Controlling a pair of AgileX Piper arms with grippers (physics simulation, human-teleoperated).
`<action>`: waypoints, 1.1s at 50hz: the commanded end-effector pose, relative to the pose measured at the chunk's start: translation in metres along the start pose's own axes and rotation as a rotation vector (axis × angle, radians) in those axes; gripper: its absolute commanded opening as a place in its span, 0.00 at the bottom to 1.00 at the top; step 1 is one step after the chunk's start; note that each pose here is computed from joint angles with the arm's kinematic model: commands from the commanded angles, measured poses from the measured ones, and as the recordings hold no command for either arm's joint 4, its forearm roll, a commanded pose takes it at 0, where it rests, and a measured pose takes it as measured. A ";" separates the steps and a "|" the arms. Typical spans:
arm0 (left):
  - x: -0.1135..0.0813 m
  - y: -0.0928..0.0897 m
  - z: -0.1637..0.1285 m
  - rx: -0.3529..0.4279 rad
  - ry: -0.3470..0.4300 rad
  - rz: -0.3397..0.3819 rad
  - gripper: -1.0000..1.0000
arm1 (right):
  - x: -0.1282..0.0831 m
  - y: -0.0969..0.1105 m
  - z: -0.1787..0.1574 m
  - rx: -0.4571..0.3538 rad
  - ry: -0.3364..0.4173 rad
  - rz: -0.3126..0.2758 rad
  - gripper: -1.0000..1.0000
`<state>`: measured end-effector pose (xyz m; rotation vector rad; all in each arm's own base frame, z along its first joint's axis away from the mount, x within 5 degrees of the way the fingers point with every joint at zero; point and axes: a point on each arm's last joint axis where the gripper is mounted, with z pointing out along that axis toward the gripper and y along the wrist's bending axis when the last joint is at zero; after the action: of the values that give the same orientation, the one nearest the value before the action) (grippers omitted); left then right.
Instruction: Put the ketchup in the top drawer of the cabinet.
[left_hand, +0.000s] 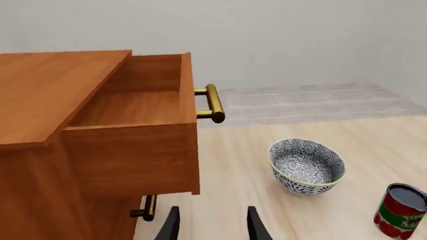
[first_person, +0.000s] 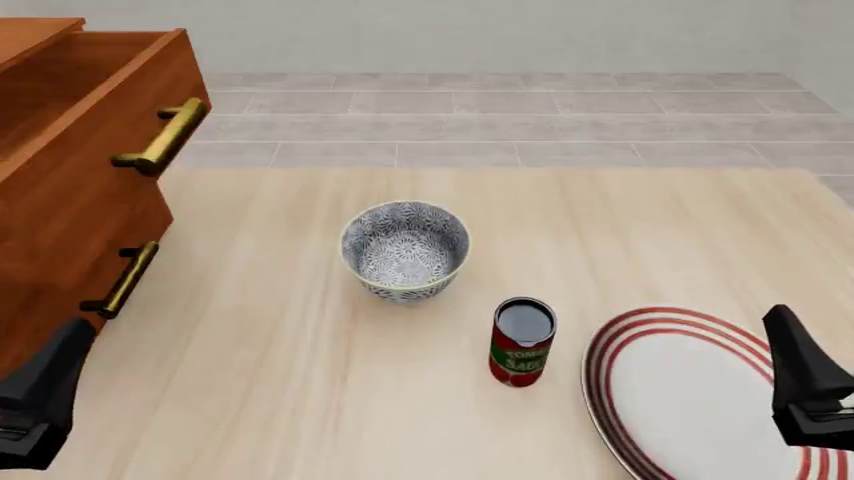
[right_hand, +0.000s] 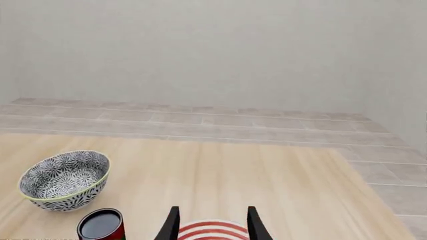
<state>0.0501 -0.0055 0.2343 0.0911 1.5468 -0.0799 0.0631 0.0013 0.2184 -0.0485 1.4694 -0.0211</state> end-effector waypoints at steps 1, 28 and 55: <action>-0.024 -0.006 -0.010 0.166 0.054 0.020 1.00 | 0.001 0.000 0.002 -0.007 0.002 -0.020 1.00; -0.025 -0.073 0.061 0.600 0.187 0.175 1.00 | 0.003 0.001 -0.007 -0.010 -0.008 -0.034 1.00; 0.000 -0.134 0.123 0.673 0.348 0.200 1.00 | 0.002 0.000 -0.007 -0.002 -0.018 -0.016 1.00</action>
<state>0.1426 -0.1313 0.2555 0.7887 1.7425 -0.4339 0.0561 0.0016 0.2151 -0.0761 1.4615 -0.0378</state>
